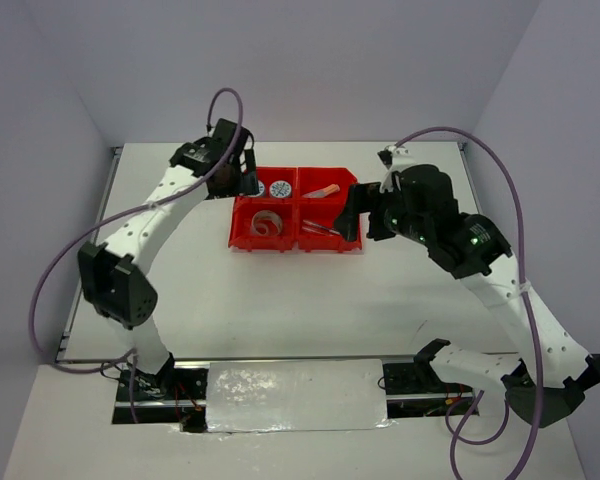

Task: Sort the stationery into containers
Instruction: Place the stationery in the storage box, then reset both arms

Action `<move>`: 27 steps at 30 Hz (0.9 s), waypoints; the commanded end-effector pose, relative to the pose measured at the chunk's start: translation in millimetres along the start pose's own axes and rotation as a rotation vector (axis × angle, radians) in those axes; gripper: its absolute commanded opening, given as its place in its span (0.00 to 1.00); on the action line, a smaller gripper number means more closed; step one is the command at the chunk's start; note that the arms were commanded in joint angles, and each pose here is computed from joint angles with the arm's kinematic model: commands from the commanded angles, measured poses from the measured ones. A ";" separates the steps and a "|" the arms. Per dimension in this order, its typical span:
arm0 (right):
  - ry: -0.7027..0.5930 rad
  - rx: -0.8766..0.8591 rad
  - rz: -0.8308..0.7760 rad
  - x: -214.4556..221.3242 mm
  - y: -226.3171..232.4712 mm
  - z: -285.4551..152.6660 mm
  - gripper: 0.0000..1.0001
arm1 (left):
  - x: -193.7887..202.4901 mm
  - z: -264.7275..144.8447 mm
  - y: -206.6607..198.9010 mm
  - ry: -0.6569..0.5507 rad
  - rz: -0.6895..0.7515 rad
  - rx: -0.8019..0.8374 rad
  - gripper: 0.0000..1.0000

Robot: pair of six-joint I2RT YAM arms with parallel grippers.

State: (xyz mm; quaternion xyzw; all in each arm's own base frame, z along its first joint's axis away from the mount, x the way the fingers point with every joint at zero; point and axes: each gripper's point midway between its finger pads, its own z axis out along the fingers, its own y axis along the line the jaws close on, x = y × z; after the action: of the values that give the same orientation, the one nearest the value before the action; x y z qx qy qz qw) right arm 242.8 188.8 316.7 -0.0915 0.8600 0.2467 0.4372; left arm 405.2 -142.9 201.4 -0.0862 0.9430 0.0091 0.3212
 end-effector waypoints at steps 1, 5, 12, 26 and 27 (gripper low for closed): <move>-0.116 0.029 -0.023 -37.9 1.7 -42.0 1.00 | -15.4 -62.6 30.4 -0.093 -0.028 -0.029 0.99; -0.177 0.163 -0.030 -54.0 -19.2 -80.6 1.00 | -4.9 -106.9 68.6 -0.161 -0.040 -0.079 0.99; -0.292 0.296 0.021 -50.9 -49.2 -148.0 1.00 | 38.9 -148.4 123.4 -0.246 -0.130 -0.126 0.99; -0.349 0.346 0.153 20.4 -87.4 -191.9 1.00 | 112.9 -193.5 194.1 -0.332 -0.227 -0.158 0.99; -0.355 0.341 0.156 22.3 -87.8 -194.3 1.00 | 113.2 -197.2 196.4 -0.344 -0.231 -0.154 0.99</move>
State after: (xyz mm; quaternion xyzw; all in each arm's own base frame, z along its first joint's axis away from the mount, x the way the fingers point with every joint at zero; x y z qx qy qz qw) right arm 128.5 25.6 368.1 0.0704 0.8082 0.1484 0.5656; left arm 172.4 7.5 281.3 -0.2002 0.8607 0.0395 0.4664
